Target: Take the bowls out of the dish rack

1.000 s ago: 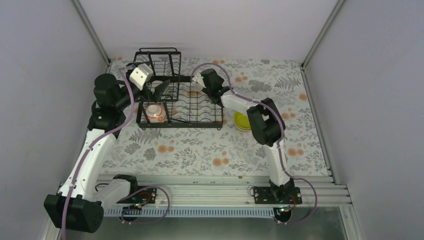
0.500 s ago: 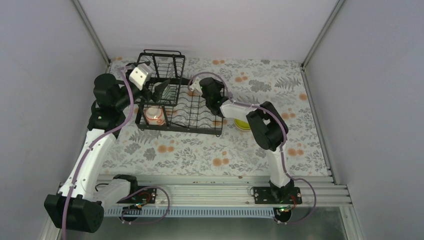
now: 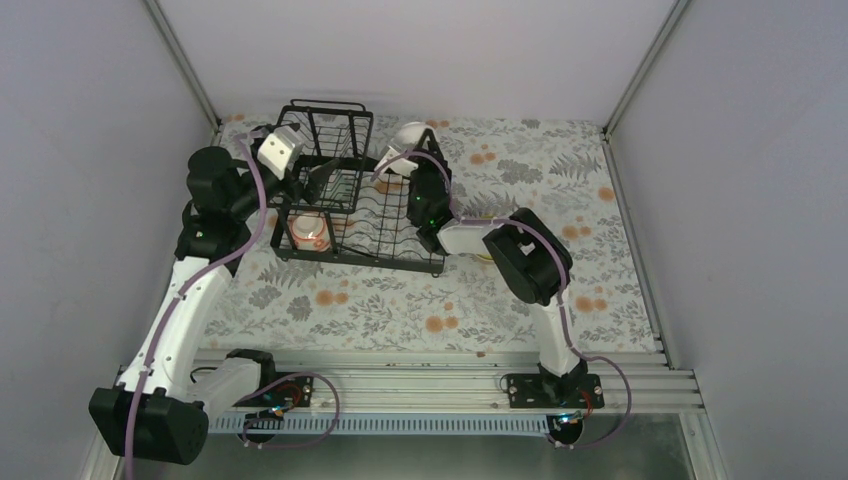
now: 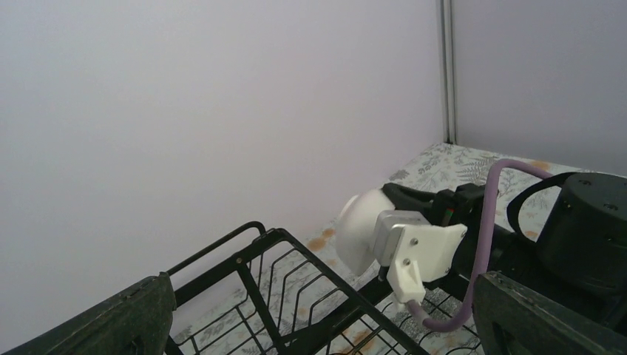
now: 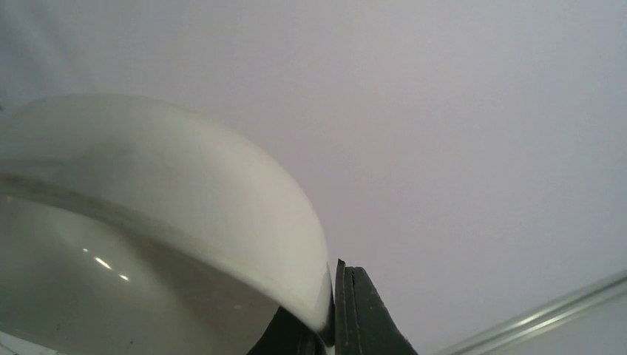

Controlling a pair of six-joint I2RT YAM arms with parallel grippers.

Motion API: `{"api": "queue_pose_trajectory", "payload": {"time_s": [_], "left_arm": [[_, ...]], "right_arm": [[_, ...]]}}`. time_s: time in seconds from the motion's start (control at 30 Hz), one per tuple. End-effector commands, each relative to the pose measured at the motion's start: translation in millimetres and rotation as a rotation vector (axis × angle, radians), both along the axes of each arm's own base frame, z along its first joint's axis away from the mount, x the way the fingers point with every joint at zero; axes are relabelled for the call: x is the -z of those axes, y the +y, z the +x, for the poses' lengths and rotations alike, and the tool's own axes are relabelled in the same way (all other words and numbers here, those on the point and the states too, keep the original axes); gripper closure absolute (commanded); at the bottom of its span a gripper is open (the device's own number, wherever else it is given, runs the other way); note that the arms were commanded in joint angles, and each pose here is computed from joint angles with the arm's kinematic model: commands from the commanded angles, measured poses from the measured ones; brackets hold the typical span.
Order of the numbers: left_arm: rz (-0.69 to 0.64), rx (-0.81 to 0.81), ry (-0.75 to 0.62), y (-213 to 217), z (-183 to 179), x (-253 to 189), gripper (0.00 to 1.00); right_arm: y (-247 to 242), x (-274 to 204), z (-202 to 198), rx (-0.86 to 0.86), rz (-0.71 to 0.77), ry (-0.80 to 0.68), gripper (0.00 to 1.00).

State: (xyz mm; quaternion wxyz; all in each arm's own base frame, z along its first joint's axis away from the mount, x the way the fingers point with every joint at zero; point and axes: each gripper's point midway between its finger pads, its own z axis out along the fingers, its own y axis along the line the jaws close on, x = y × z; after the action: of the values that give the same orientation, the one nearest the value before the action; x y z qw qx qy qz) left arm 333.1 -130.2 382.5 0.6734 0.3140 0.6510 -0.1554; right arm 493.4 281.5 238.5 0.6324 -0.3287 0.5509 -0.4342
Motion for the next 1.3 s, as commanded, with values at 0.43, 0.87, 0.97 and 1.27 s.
{"api": "queue_pose_trajectory", "payload": {"time_s": [0.43, 0.87, 0.97, 1.27], "left_arm": [[0.002, 0.014, -0.027, -1.0, 0.0, -11.5, 0.0], [-0.003, 0.031, -0.038, -3.0, -4.7, -20.4, 0.0], [-0.006, 0.037, -0.037, -3.7, -6.1, -21.4, 0.0], [-0.008, 0.049, -0.041, -4.7, -12.1, -21.5, 0.0]], "right_arm": [[-69.8, -77.6, -13.6, 0.011, 0.43, 0.51, 0.96], [-157.1, -2.4, -126.7, 0.046, 0.443, 1.09, 0.96], [-172.8, 35.6, -150.0, 0.075, 0.44, 1.23, 0.96], [-196.0, 78.5, -166.3, 0.086, 0.445, 1.424, 0.96]]}}
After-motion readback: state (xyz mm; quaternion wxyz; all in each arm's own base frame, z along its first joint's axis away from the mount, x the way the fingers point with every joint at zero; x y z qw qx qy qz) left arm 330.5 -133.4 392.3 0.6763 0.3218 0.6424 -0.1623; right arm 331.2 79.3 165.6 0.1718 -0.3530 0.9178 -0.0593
